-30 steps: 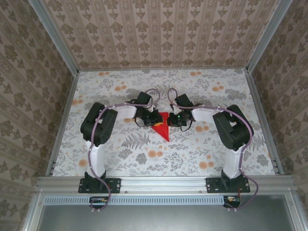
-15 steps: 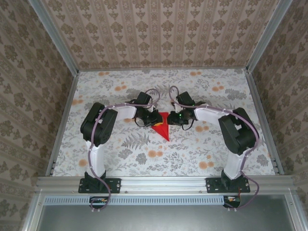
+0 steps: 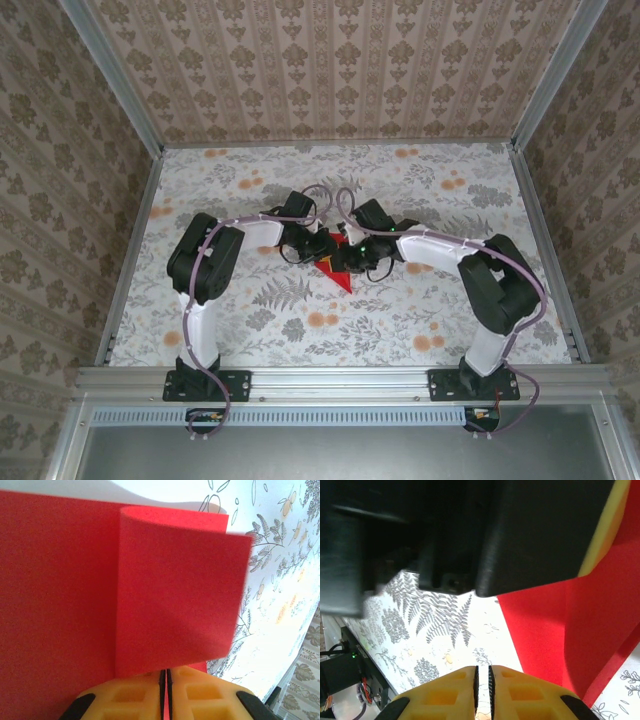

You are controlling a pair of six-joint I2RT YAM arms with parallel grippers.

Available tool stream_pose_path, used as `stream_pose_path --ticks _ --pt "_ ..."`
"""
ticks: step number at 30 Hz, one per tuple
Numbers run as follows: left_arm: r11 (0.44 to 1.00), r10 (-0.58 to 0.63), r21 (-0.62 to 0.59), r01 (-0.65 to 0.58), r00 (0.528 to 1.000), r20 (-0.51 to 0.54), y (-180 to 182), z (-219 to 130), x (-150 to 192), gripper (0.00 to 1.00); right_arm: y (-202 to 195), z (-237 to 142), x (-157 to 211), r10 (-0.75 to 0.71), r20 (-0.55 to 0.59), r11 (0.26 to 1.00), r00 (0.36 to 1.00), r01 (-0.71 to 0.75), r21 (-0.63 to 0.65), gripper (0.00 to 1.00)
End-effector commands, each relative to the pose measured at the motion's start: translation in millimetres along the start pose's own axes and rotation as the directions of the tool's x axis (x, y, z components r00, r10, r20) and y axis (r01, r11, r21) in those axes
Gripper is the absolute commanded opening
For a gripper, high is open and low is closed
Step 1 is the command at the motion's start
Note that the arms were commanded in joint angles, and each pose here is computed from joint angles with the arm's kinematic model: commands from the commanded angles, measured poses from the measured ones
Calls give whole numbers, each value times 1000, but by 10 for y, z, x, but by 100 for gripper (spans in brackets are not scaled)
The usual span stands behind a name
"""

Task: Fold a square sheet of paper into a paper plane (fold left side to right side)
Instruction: Fourth fold the wing at the center of the table.

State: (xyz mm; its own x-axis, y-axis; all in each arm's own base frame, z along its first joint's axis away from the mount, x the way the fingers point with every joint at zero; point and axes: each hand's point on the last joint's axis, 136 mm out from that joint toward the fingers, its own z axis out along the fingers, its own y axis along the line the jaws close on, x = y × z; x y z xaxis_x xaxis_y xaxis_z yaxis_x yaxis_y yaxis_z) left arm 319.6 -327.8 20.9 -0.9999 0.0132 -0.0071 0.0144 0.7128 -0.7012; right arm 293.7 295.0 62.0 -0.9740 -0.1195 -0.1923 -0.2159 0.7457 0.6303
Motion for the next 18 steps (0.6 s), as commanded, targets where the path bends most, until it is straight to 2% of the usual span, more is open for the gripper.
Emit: stream_pose_path --ticks 1,6,18 --pt "994 -50 -104 46 998 -34 370 77 135 13 -106 71 70 33 -41 999 999 -32 22 16" --pt "993 -50 -105 46 998 -32 372 71 128 13 -243 148 215 48 -91 997 995 -42 63 16" --pt "993 -51 -108 47 998 -30 383 66 114 13 -411 195 403 78 -125 992 989 -65 105 17"
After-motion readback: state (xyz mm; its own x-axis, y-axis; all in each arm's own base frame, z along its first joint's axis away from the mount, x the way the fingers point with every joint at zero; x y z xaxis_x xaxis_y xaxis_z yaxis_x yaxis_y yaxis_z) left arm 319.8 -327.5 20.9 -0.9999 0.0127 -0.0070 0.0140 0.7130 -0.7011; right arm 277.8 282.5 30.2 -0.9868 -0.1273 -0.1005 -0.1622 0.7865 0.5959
